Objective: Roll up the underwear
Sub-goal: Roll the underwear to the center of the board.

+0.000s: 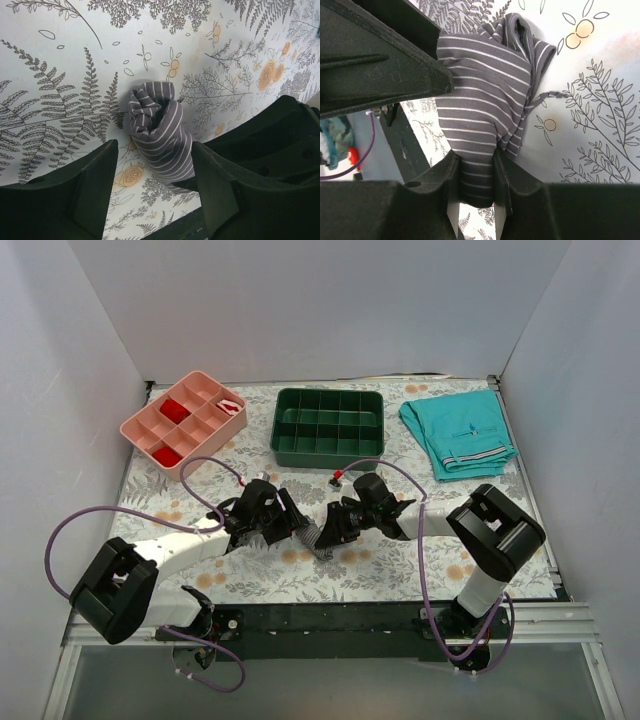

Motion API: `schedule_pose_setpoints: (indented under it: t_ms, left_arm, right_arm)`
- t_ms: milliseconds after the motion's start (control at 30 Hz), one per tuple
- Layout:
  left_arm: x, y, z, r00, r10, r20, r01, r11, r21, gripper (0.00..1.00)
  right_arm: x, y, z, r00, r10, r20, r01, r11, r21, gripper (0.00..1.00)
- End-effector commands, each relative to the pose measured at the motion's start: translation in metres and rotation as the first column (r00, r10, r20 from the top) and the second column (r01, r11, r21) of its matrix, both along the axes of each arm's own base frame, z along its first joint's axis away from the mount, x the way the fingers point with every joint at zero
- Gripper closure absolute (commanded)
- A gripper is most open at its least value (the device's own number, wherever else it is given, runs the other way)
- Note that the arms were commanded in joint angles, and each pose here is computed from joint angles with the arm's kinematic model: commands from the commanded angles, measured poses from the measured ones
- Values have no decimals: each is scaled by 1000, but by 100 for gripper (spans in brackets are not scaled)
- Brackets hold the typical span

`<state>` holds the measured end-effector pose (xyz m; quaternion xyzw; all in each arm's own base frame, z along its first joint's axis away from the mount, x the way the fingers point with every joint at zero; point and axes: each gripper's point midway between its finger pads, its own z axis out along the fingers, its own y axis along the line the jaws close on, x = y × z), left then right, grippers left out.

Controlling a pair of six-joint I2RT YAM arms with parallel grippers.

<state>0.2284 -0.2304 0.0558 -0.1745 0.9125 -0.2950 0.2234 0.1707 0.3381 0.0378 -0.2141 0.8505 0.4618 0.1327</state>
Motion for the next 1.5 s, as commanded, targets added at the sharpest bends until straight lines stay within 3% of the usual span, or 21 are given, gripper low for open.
schedule_pose_setpoints:
  t_ms: [0, 333, 633, 767, 800, 900, 1167, 1200, 1333, 1367, 1467]
  left_arm:
    - [4, -5, 5, 999, 6, 45, -5, 999, -32, 40]
    - [10, -16, -15, 1000, 24, 0, -24, 1000, -15, 44]
    - [13, -8, -17, 999, 43, -14, -42, 997, 61, 74]
    - [13, -5, -11, 1000, 29, -11, -28, 995, 93, 85]
    - [12, -3, -12, 999, 29, -24, -26, 994, 108, 86]
    - [6, 1, -16, 998, 7, -55, 1, 989, 145, 88]
    - [-5, -5, -29, 986, -60, -157, 87, 981, 176, 91]
    - [-4, -6, -29, 985, -62, -162, 91, 980, 177, 91]
    - [-4, -8, -31, 980, -70, -184, 105, 977, 188, 91]
    - [-2, -10, -29, 980, -72, -184, 107, 976, 187, 91]
    - [-1, -10, -32, 977, -75, -201, 116, 973, 200, 91]
  right_arm:
    - [-34, -32, -49, 977, -27, -211, -9, 985, -171, 99]
    - [-39, -32, -48, 966, -12, -257, -22, 991, -130, 99]
    - [-37, -29, -45, 973, 41, -226, -67, 992, -110, 99]
    - [-24, -32, -35, 993, 63, -104, -79, 983, -167, 78]
    - [-20, -33, -32, 995, 91, -50, -98, 979, -180, 68]
    - [-11, -36, -18, 992, 110, 56, -92, 960, -264, 54]
    - [7, -41, 19, 895, 195, 402, 23, 878, -478, 45]
    - [10, -41, 24, 874, 198, 444, 52, 870, -490, 27]
    - [9, -27, 45, 807, 243, 538, 58, 875, -481, 23]
    - [9, -25, 48, 791, 260, 554, 47, 877, -479, 12]
    - [8, -15, 54, 767, 285, 574, 26, 881, -472, 11]
